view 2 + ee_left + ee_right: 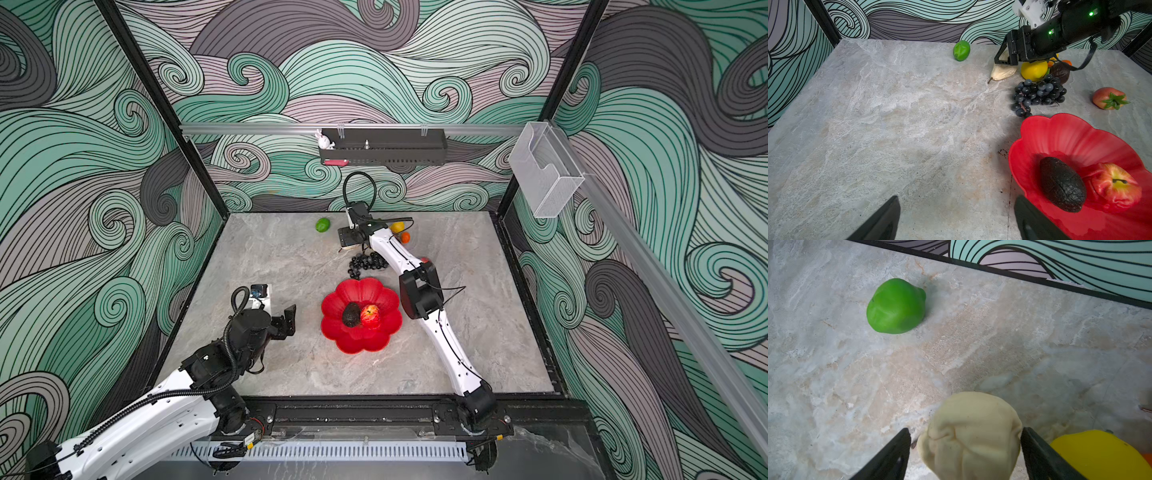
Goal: Arrange fruit in a fruit bowl
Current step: Pick up the fruit from the top-center of the table.
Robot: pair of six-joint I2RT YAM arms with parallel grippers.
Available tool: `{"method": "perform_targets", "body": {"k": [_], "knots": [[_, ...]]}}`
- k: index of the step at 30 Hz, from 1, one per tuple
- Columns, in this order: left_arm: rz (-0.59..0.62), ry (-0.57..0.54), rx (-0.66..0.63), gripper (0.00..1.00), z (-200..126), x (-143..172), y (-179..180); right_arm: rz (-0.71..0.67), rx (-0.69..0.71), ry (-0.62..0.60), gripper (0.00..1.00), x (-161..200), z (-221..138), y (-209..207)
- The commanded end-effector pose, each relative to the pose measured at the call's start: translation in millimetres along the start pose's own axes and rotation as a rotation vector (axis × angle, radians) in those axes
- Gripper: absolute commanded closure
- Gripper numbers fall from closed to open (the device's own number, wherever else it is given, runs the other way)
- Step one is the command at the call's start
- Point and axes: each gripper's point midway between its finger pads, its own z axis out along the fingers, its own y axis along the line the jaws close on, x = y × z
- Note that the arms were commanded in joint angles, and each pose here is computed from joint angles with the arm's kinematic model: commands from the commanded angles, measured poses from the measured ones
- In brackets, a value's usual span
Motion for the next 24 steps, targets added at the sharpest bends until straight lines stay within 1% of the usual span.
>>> {"method": "perform_targets", "body": {"k": [1, 7, 11, 13, 18, 24], "knots": [[-0.034, -0.032, -0.015, 0.12, -2, -11, 3, -0.010, 0.031, 0.029, 0.15, 10, 6, -4], [-0.036, -0.035, -0.015, 0.12, -3, -12, 3, 0.002, 0.035, 0.047, 0.19, 14, 7, -4], [-0.037, -0.037, -0.015, 0.12, -4, -12, 4, 0.009, 0.034, 0.061, 0.25, 16, 7, -5], [-0.038, -0.037, -0.015, 0.12, -4, -12, 4, 0.009, 0.039, 0.064, 0.30, 17, 7, -6], [-0.036, -0.036, -0.016, 0.12, -3, -12, 4, 0.025, 0.012, 0.054, 0.37, 12, 3, 0], [-0.037, -0.035, -0.016, 0.12, -3, -11, 4, 0.083, -0.037, 0.022, 0.40, -2, -14, 11]]}}
